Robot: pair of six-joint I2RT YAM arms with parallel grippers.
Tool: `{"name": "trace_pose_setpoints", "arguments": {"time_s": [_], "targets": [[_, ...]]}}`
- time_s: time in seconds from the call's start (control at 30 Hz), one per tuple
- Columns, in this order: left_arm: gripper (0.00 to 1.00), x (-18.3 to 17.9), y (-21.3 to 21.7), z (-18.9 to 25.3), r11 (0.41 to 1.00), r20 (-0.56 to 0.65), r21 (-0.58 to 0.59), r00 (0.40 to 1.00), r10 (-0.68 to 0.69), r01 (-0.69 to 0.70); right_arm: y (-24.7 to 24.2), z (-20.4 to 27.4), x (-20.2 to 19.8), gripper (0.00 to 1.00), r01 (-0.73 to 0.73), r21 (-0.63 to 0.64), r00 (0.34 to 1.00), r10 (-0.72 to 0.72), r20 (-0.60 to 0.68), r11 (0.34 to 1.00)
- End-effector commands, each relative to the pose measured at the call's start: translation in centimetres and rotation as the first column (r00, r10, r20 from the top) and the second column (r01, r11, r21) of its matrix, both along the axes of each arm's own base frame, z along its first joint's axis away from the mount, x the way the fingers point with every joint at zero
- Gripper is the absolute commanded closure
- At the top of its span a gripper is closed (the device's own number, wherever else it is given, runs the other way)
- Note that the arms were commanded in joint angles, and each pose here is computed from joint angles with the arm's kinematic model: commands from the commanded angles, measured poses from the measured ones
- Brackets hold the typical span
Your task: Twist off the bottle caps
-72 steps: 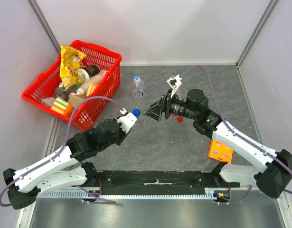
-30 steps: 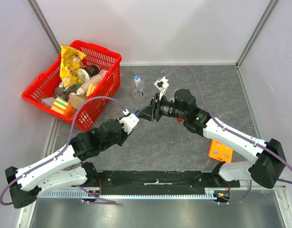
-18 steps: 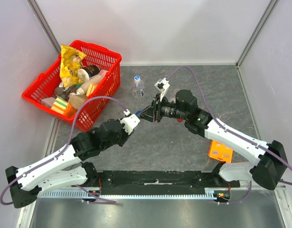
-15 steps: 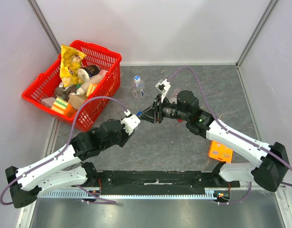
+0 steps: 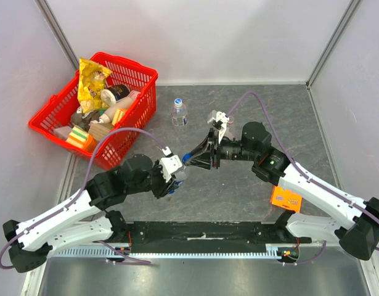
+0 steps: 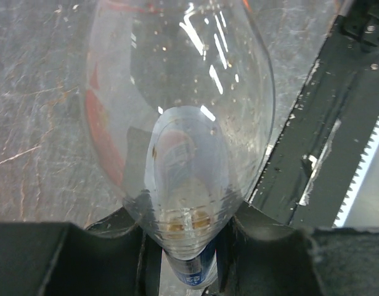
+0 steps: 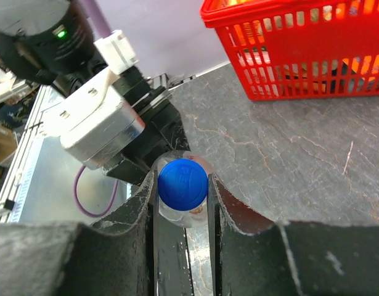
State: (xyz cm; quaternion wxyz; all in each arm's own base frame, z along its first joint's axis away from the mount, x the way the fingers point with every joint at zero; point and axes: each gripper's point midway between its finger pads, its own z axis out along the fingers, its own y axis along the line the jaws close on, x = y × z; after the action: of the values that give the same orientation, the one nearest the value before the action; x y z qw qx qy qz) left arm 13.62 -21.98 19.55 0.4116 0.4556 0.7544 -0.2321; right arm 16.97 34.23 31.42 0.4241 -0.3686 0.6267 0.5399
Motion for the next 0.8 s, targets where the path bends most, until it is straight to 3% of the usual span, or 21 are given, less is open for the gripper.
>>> {"name": "trace_pose_setpoints", "arguments": {"time_s": [0.0, 0.27, 0.77], "targets": [[0.98, -3.1, -2.1, 2.0, 0.976, -0.042, -0.09, 0.978, -0.203, 0.199, -0.5, 2.7, -2.7, 1.0, -0.146, 0.06, 0.977, 0.134, 0.164, 0.988], [0.98, -6.8, -3.4, 3.6, 0.91, -0.118, -0.184, 0.911, -0.395, 0.371, -1.4, 3.0, -5.4, 1.0, -0.28, 0.057, 0.929, 0.256, 0.266, 0.958], [0.98, -11.3, -5.0, 3.9, 0.772, -0.29, -0.285, 0.716, -0.635, 0.568, -3.2, 4.8, -9.3, 1.0, -0.456, 0.083, 0.826, 0.386, 0.41, 0.886]]}}
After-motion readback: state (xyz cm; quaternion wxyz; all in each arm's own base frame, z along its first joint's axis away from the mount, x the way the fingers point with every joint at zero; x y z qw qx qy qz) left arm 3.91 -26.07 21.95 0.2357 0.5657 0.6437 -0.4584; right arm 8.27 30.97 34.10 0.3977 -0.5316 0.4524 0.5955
